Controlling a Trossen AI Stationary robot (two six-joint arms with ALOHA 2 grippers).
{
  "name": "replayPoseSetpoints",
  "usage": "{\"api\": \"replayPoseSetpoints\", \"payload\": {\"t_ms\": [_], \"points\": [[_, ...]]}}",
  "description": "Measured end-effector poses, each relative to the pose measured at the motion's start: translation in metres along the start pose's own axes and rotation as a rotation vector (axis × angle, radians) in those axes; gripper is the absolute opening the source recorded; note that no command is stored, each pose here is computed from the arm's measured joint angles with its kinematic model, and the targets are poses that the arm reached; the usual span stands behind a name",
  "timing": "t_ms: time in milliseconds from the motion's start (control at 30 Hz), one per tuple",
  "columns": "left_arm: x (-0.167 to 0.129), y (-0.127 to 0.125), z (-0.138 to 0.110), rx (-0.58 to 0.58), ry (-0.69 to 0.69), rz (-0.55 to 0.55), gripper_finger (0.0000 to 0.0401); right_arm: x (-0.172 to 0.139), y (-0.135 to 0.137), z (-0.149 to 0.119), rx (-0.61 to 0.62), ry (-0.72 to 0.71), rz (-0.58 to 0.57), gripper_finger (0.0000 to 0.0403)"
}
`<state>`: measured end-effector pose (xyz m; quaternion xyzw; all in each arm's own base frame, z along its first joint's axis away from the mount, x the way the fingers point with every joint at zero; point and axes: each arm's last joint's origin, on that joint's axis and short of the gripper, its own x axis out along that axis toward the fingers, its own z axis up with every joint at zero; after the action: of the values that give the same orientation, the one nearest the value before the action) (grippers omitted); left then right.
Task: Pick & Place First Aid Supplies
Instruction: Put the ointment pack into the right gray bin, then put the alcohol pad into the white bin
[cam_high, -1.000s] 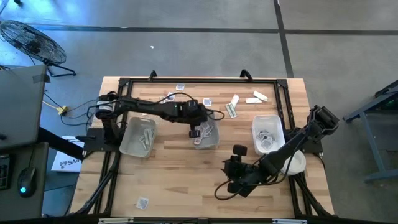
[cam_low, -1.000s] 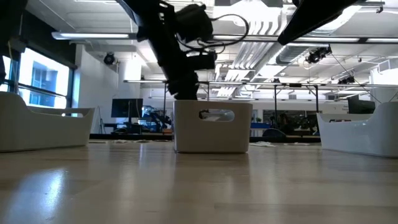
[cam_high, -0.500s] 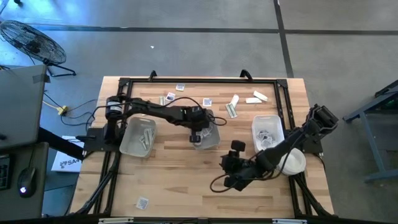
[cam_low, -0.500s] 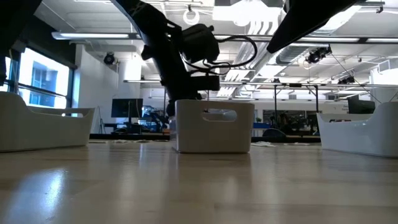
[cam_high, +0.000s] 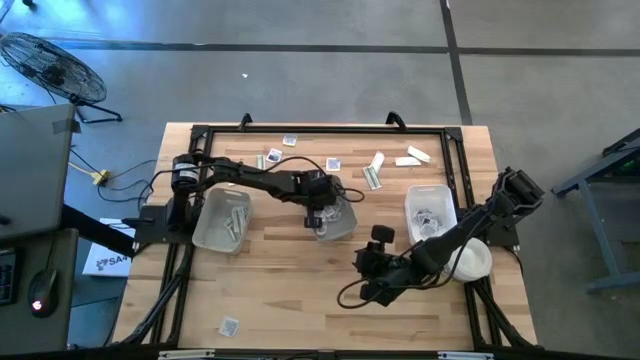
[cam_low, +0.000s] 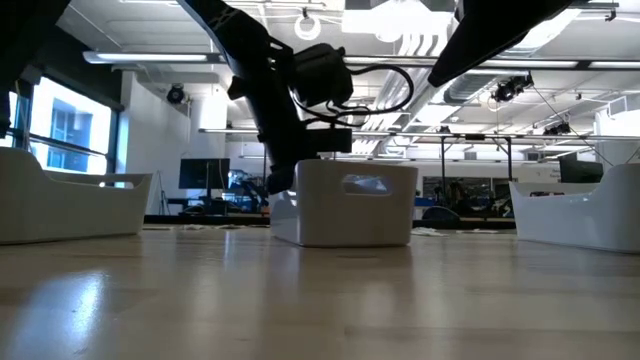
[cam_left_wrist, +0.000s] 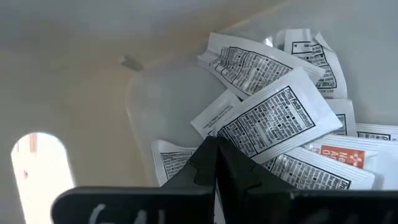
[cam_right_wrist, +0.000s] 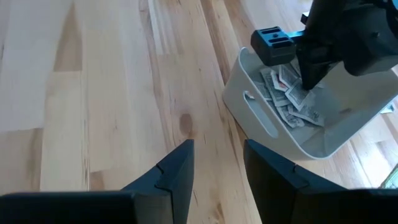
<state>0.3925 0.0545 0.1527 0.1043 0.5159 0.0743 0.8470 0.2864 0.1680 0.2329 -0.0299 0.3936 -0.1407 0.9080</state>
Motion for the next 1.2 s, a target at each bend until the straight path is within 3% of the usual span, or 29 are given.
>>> {"api": "replayPoseSetpoints", "payload": {"t_ms": [200, 500, 733, 967, 1200], "points": [[-0.010, 0.005, 0.012, 0.013, -0.041, 0.031, 0.0023, 0.000, 0.000, 0.000, 0.003, 0.000, 0.000, 0.0133], [-0.038, 0.009, 0.028, 0.053, 0.022, 0.004, 0.0108, 0.000, 0.000, -0.001, 0.006, 0.009, 0.003, 0.0133], [-0.085, -0.002, 0.026, -0.003, 0.047, -0.023, 0.0114, 0.000, -0.004, -0.006, -0.025, 0.060, -0.022, 0.0133], [-0.127, -0.036, 0.010, -0.015, 0.043, -0.062, 0.0114, 0.001, -0.008, -0.007, -0.060, 0.081, -0.045, 0.0133], [-0.165, -0.095, -0.015, 0.014, 0.002, -0.143, 0.0114, 0.004, -0.013, -0.005, -0.100, 0.089, -0.063, 0.0133]]}}
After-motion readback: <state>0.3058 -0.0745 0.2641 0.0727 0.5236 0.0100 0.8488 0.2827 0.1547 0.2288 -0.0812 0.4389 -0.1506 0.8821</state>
